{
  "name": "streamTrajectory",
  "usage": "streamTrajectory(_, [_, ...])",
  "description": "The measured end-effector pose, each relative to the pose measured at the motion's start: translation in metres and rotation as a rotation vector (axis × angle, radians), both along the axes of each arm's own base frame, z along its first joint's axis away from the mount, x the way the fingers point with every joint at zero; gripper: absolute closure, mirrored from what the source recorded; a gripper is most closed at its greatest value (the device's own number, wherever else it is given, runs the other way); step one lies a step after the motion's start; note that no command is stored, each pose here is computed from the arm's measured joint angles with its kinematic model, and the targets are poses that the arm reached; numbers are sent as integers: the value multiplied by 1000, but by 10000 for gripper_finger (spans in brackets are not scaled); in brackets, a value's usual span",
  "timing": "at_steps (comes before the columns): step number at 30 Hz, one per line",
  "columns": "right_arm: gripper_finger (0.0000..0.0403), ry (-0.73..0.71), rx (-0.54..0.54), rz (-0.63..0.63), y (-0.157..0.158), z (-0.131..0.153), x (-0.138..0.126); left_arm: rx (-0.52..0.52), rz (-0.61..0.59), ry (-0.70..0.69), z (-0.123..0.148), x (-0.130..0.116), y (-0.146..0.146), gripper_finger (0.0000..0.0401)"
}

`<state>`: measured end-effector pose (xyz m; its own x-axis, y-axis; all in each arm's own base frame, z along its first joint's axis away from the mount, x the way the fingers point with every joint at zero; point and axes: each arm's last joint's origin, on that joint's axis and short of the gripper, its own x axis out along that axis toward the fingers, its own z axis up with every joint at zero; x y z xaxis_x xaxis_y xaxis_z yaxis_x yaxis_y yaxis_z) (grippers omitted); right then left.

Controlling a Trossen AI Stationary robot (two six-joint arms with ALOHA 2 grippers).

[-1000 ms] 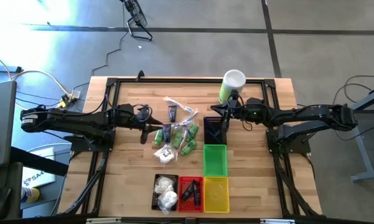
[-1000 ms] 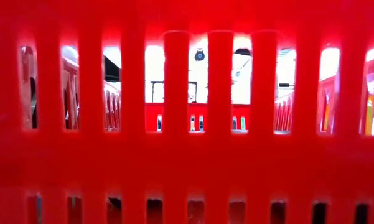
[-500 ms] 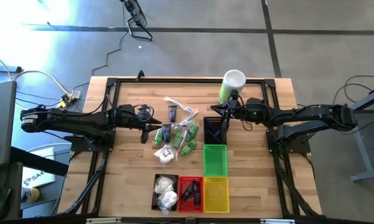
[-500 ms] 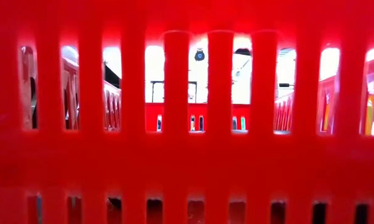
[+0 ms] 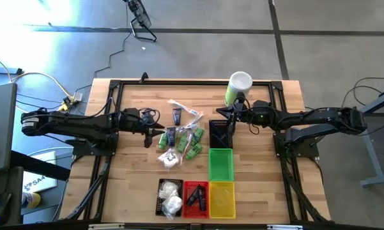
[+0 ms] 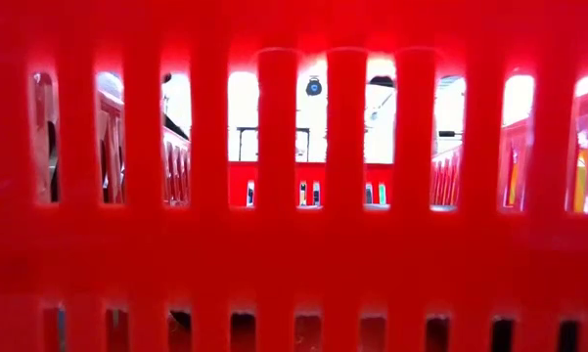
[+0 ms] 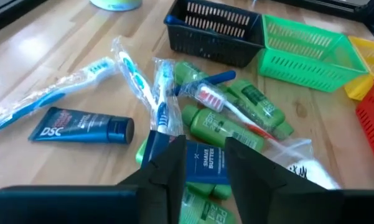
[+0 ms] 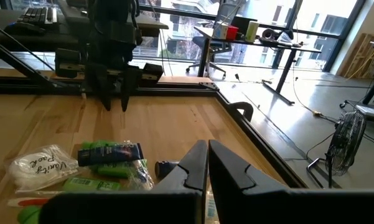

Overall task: Pick & Place Travel size toiletries
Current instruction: Put the blue shave cream into the red bin

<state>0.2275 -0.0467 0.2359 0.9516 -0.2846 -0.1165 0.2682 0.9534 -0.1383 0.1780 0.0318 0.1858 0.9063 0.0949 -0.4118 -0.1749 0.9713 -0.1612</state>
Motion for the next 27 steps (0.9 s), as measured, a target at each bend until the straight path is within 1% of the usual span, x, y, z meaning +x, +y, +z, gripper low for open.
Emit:
streamTrajectory(4, [395, 0, 0, 0, 0, 0, 0, -4, 20, -1, 0, 0, 0, 239])
streamTrajectory(10, [395, 1, -1, 0, 0, 0, 0, 17, 13, -16, 2, 1, 1, 157])
streamTrajectory(16, [395, 17, 2, -1, 0, -2, 0, 17, 13, -20, 2, 1, 1, 91])
streamTrajectory(20, [395, 19, 2, -1, 0, -2, 0, 0, -22, -24, 2, 1, 0, 64])
streamTrajectory(23, [395, 19, 2, 0, 0, -2, 0, -41, -34, -29, 2, 1, -1, 55])
streamTrajectory(25, [395, 18, 2, -1, 0, -2, 0, -101, -10, -33, 2, 1, -1, 54])
streamTrajectory(27, [395, 19, 2, 0, 0, -2, 0, -197, 34, -41, 2, 1, -1, 54])
